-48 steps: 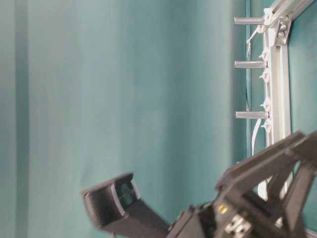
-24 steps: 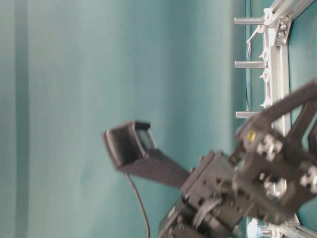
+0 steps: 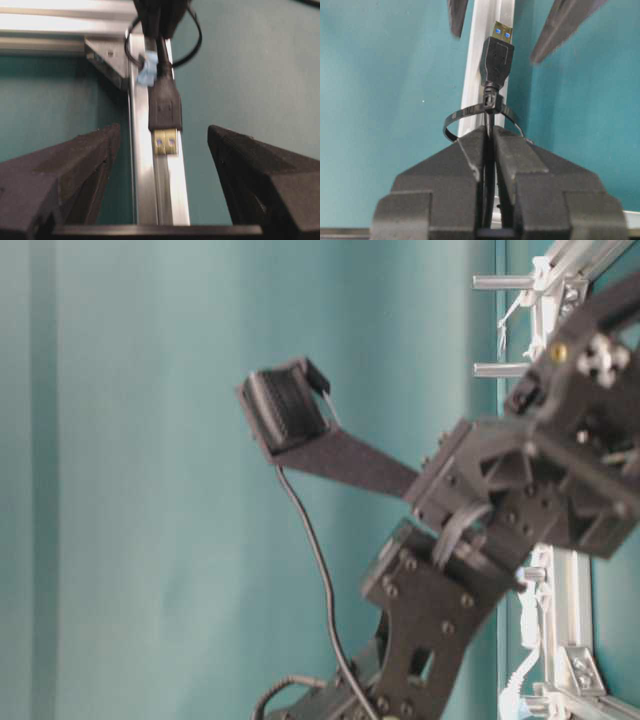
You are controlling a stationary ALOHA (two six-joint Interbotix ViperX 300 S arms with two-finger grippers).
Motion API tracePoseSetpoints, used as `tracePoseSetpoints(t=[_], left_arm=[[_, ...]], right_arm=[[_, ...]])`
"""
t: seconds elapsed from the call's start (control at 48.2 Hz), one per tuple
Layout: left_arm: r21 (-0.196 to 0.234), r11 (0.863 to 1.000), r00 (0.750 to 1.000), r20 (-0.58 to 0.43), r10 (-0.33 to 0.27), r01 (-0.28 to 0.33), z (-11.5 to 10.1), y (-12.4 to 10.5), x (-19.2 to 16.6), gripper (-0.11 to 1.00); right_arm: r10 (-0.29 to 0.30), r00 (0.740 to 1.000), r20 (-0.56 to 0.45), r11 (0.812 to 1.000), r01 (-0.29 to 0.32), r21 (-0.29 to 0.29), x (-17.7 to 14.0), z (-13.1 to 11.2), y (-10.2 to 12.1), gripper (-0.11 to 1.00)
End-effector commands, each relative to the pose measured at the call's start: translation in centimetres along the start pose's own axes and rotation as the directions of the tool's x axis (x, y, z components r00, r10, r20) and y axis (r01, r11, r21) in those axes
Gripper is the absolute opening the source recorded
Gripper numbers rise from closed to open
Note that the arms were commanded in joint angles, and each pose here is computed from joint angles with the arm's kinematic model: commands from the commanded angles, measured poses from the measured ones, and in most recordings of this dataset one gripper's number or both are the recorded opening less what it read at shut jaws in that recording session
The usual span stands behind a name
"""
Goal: Insert the wire through the string loop located on the right side.
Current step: 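Move the left gripper to the loop and grasp the protruding USB plug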
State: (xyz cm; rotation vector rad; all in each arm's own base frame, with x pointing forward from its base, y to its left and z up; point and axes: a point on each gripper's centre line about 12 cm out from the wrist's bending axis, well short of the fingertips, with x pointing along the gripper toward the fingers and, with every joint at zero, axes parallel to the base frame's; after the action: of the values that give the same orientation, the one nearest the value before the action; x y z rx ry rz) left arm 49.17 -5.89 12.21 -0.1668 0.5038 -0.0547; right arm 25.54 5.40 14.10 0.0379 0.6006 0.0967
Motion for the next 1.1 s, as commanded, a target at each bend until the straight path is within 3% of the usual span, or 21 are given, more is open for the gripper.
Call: tracePoseSetpoints(t=[0.0, 0.457, 0.56, 0.726, 1.079], left_arm=[[0.004, 1.000, 0.998, 0.056, -0.003, 0.003, 2.11, 0.03, 0.07, 0.76], [0.001, 1.000, 0.998, 0.061, -0.001, 0.001, 2.27, 0.16, 0.27, 0.74], [-0.002, 1.000, 0.998, 0.059, -0.001, 0.001, 2.21, 0.17, 0.26, 0.64], [0.008, 1.000, 0.998, 0.056, -0.008, 0.008, 2.12, -0.21, 0.17, 0.21], [0.006, 1.000, 0.998, 0.060, -0.010, 0.010, 2.31, -0.33, -0.04, 0.22]], right_arm=[[-0.002, 1.000, 0.027, 1.000, 0.002, -0.002, -0.04, 0.65, 0.00, 0.06], [-0.002, 1.000, 0.029, 1.000, 0.002, 0.000, -0.06, 0.68, 0.00, 0.06], [-0.002, 1.000, 0.027, 1.000, 0.002, -0.002, -0.08, 0.57, -0.02, 0.06], [-0.007, 0.999, 0.031, 1.000, 0.007, -0.003, -0.14, 0.40, -0.12, 0.06], [-0.017, 0.998, 0.059, 1.000, 0.017, -0.003, -0.15, 0.63, -0.25, 0.06]])
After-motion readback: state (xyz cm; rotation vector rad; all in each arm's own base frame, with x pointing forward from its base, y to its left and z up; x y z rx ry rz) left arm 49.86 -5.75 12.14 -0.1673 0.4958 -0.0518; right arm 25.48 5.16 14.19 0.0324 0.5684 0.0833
